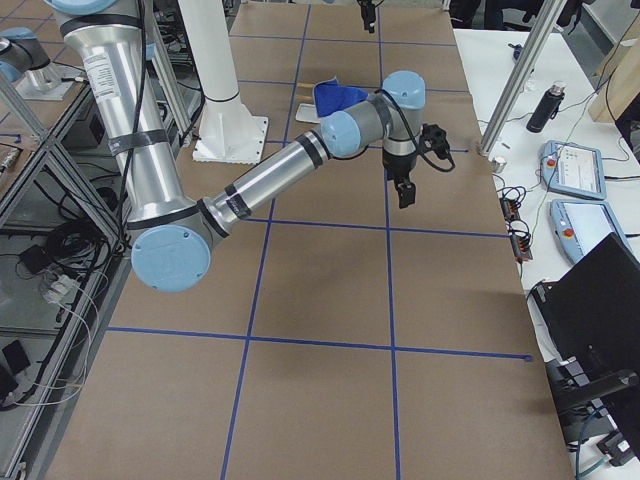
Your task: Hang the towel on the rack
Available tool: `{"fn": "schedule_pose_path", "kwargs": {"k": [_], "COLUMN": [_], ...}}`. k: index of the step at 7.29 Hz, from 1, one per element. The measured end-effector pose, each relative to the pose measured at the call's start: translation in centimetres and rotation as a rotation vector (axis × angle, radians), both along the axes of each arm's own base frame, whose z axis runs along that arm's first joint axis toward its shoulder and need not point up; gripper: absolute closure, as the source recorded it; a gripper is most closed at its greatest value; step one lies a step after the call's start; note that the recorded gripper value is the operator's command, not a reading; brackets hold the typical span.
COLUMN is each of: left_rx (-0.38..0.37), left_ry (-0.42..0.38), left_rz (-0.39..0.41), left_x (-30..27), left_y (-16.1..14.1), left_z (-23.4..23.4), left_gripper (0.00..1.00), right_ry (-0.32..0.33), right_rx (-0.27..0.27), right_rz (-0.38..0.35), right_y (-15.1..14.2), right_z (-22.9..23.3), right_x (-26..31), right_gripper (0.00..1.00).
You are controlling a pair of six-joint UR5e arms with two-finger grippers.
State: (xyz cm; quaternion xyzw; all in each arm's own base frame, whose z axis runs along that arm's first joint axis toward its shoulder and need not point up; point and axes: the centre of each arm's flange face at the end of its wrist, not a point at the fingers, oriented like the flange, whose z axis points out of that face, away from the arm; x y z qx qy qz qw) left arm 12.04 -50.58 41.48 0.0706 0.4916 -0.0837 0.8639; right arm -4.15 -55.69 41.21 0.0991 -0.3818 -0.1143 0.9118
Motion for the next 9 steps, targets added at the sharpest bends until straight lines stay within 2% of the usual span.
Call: {"fn": "schedule_pose_path", "kwargs": {"k": [1, 3, 5, 7, 9], "left_rx": [0.051, 0.074, 0.05, 0.053, 0.023], "left_ry": [-0.086, -0.181, -0.203, -0.243, -0.301], "left_rz": [0.044, 0.077, 0.046, 0.063, 0.063], "left_x": [-4.8, -13.2, -18.1, -19.7, -20.3], "left_y": [0.1, 1.9, 4.3, 5.7, 5.7], "left_z": [4.4, 13.0, 17.8, 21.3, 23.1], "left_gripper": [0.02, 0.02, 0.02, 0.02, 0.02], "right_ry": [0.025, 0.042, 0.048, 0.08, 0.079], "right_rx": [-0.067, -0.203, -0.242, -0.264, -0.295], "right_rz": [-0.012, -0.002, -0.006, -0.002, 0.034], "right_y": [-0.3, 1.6, 3.0, 2.3, 2.4], "right_z": [3.4, 9.3, 12.7, 16.4, 18.9], "right_x": [1.9, 5.3, 7.1, 7.7, 9.6], "right_gripper": [0.0, 0.0, 0.0, 0.0, 0.0]}}
